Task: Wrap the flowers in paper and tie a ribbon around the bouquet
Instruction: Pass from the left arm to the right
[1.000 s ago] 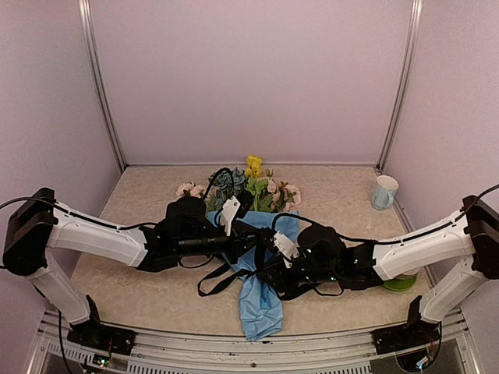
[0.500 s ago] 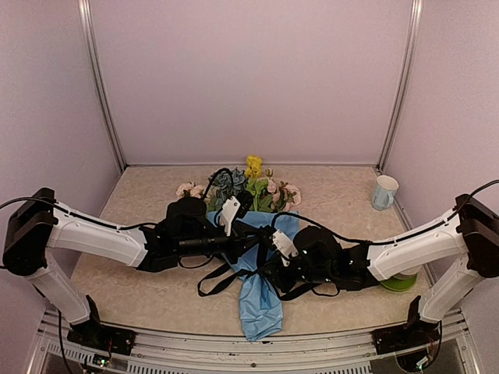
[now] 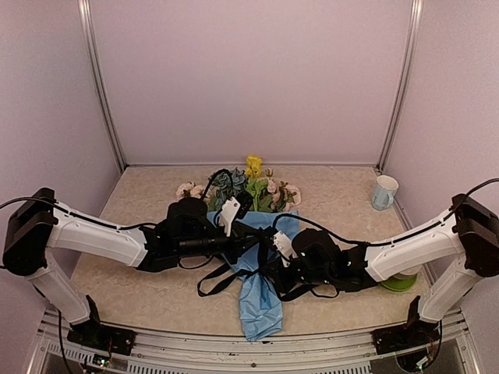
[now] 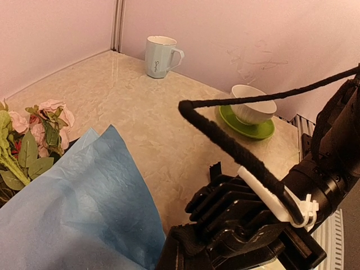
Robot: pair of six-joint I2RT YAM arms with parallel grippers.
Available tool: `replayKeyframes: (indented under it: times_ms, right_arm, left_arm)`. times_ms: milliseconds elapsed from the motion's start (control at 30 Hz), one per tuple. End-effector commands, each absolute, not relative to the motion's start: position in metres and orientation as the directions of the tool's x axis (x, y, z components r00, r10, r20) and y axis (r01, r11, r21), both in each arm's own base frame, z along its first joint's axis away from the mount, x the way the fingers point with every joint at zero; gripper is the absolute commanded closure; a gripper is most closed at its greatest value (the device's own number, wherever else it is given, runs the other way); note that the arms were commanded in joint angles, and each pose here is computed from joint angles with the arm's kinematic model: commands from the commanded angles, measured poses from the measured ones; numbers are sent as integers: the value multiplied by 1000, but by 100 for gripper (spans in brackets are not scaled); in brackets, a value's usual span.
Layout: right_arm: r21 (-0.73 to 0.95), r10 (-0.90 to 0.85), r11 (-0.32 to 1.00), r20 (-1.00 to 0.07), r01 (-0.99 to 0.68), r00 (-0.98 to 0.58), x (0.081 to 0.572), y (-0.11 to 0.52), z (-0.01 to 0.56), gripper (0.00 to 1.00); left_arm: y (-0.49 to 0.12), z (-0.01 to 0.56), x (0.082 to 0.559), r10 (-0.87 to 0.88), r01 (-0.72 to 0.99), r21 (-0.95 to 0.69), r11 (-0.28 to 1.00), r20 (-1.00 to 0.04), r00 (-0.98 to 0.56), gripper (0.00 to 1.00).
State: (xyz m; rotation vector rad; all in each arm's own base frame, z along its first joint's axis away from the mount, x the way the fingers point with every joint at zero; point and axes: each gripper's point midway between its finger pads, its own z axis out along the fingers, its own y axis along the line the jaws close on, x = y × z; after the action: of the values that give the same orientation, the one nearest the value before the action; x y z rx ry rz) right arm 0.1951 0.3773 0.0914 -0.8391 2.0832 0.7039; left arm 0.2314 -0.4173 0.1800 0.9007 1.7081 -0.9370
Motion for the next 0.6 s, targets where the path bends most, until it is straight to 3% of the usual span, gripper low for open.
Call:
replayKeyframes:
  times_ms: [0,167,300,433,567]
  right_arm:
    - [195,-327,659,-795,-727,-510,192,361,86,100]
    - [205,-313,657,-801,-726,-510,193,351,95,100]
    - [216,-340,581,-811,-784,-475,180,353,107,99]
    - [215,-365,582,-793,-784,-489,178,348,93,93]
    - [208,-387,594,-773,-777,-502,180,348,82,93]
  left_arm:
    - [-412,192,236,121,875,-178,451,-958,-258,100]
    - [-405,185,238,139,864,-166,476,-956,-260,100]
    - [-397,173,244,164,844,-160,512,-946,-279,100]
    - [-399,172,240,168,852,-167,496,-944,-283,100]
    - [-403,172,237,166,858,-171,485,-945,-282,100]
